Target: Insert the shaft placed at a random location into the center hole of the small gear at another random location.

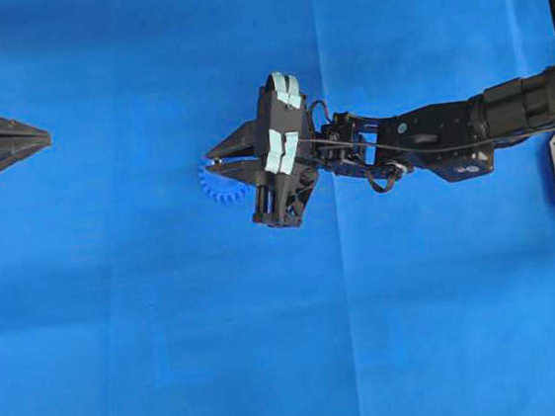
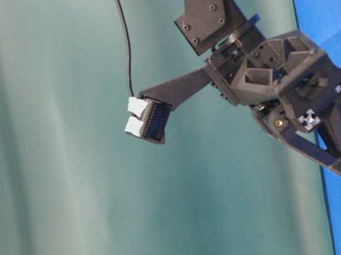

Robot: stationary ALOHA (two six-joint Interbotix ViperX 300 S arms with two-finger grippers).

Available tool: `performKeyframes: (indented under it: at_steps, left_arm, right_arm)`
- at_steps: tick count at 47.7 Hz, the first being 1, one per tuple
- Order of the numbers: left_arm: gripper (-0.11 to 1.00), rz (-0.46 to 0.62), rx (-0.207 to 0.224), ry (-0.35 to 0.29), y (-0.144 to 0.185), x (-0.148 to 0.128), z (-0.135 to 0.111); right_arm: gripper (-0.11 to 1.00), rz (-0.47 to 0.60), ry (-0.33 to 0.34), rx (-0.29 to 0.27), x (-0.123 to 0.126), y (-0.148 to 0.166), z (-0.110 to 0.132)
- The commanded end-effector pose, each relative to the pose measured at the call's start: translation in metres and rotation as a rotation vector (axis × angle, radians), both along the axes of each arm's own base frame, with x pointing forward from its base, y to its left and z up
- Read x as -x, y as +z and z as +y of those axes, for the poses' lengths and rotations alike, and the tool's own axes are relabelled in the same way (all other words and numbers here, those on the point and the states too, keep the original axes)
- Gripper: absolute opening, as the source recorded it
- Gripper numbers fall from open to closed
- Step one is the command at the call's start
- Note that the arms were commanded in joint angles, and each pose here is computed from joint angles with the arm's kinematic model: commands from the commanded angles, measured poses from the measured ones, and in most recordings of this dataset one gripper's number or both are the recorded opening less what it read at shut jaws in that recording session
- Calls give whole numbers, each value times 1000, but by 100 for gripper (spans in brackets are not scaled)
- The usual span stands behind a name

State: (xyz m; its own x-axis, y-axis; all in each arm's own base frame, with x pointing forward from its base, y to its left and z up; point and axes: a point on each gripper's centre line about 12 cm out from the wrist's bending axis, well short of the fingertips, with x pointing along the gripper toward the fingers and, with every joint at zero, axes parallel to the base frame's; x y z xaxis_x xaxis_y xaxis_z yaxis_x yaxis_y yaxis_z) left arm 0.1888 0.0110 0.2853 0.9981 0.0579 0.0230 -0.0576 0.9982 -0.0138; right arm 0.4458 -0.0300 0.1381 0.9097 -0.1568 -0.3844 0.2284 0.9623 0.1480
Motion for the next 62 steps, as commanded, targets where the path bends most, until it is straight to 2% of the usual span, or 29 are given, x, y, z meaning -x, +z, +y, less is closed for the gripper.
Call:
performKeyframes:
  at_steps: [1,23,53,57,62]
  left_arm:
    - [0,-17,-3,3,5,0,1]
    - [0,-21,-3,3,6,0,1]
    - [0,-15,-2,3,5,0,1]
    - [0,-17,1,3,5,0,1]
    - [0,-17,-1,3,5,0,1]
  right_arm:
    - [3,-42,2,2,-3,15,2]
    - [3,20,-4,-24,-4,-14,9]
    - [3,26,-1,-30,-4,-10,10]
    - [12,28,2,-31,-4,-9,10]
    - [38,27,7,-32,-3,-4,11]
